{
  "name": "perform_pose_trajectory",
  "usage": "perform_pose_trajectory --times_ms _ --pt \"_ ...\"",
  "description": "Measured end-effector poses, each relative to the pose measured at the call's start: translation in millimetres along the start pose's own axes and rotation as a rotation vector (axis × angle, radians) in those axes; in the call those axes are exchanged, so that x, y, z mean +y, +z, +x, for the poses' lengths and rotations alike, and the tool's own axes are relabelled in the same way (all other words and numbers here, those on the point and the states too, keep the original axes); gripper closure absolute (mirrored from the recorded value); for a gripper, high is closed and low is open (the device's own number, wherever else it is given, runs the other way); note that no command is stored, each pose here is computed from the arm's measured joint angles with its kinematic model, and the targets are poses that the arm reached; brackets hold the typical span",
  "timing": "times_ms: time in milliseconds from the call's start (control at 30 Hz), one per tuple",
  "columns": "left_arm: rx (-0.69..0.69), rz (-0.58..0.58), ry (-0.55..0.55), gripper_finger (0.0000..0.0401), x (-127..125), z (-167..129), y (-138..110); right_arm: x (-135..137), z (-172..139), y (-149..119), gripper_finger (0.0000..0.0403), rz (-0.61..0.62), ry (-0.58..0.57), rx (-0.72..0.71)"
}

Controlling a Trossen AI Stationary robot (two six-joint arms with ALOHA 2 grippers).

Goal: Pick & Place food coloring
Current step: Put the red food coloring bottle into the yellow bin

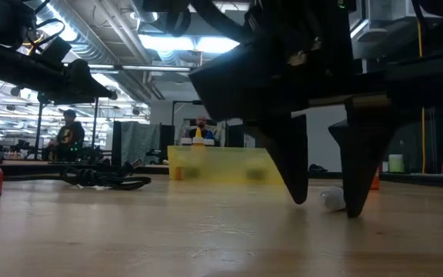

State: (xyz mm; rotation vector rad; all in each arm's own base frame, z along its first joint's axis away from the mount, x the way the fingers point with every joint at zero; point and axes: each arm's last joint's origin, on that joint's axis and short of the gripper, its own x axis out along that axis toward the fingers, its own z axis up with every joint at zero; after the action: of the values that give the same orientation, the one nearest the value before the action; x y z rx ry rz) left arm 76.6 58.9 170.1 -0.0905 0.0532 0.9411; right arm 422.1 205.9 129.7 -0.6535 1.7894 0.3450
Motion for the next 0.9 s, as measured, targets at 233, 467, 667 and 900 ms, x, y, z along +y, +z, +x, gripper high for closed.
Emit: perform_pose_trajectory --times_ms 233,467,667,900 --pt "0.0 0.0 0.0 0.0036 0.0 0.0 0.0 -6.6 1.9 -1.1 0.0187 0.05 0.045 0.001" --pt "0.001 0.0 0.0 0.0038 0.0 0.0 -0.1 -6.4 2.7 -1.1 0.0196 0.068 0.048 0.005" --pt "0.0 0.0 0.0 0.0036 0.0 0.0 0.0 -5.8 3.1 -1.2 0.0241 0.095 0.078 0.006" --pt "0.0 0.0 0.0 0.0036 0.0 0.0 0.0 -5.1 3.1 -1.2 0.0293 0.124 0.104 0.006"
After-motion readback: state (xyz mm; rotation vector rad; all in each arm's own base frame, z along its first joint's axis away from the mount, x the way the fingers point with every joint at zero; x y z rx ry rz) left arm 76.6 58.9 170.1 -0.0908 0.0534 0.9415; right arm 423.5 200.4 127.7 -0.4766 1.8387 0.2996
